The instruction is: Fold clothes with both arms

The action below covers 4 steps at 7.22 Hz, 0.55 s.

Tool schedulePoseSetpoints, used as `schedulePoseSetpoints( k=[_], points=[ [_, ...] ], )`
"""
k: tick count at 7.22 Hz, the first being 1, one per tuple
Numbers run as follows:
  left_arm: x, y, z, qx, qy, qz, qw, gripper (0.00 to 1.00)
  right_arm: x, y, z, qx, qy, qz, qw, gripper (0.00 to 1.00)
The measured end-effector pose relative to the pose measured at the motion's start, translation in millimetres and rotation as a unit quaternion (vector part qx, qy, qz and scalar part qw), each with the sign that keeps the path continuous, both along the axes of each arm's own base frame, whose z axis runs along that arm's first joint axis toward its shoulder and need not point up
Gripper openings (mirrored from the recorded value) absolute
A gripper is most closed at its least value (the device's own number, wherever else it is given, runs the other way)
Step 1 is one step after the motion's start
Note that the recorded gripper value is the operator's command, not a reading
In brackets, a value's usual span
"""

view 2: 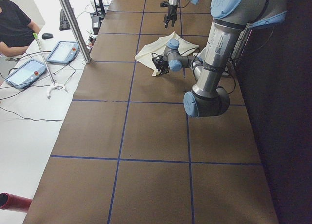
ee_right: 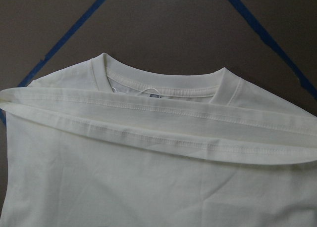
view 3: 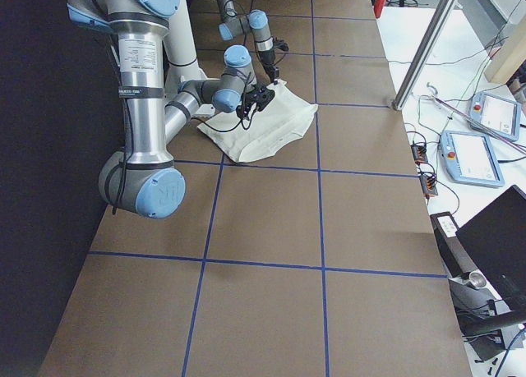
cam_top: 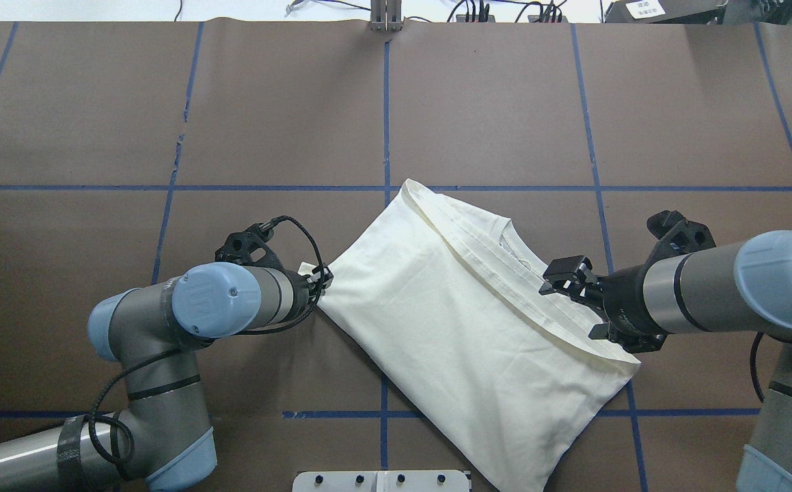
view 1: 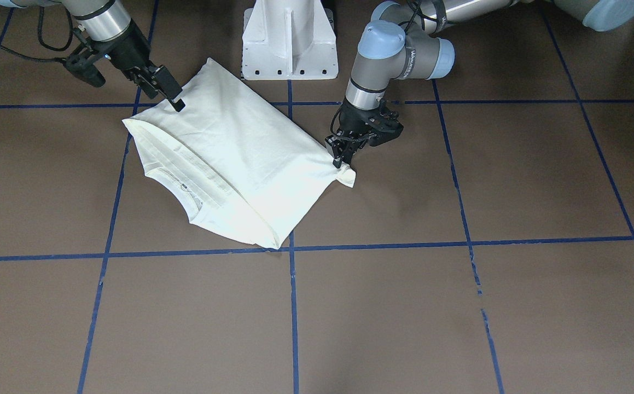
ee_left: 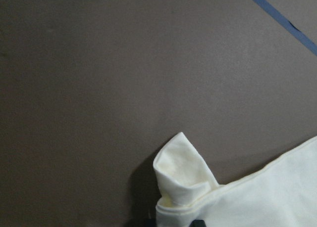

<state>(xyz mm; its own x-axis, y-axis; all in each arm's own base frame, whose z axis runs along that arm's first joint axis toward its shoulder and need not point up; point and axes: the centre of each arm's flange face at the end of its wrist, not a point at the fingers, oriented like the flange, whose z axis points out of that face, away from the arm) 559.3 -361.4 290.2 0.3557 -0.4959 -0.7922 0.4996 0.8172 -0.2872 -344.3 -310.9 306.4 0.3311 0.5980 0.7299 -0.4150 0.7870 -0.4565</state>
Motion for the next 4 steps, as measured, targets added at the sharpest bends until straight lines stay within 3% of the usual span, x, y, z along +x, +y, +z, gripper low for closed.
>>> schedulePoseSetpoints(
  k=[1, 3, 4],
  points=[
    [-0.3, -2.3, 0.4, 0.002, -0.003, -0.005, 1.0, 0.31, 0.1, 0.0, 0.5, 0.0, 0.001, 0.0, 1.0, 1.0],
    [-1.7, -7.7, 1.0, 0.009, -0.008, -0.019, 0.9997, 0.0, 0.2, 0.0, 1.7, -0.001, 0.002, 0.0, 1.0, 1.0],
    [-1.8, -10.3, 2.7, 0.012, -0.011, -0.027, 0.9995, 0.0, 0.3, 0.0, 2.1, -0.002, 0.003, 0.0, 1.0, 1.0]
  ],
)
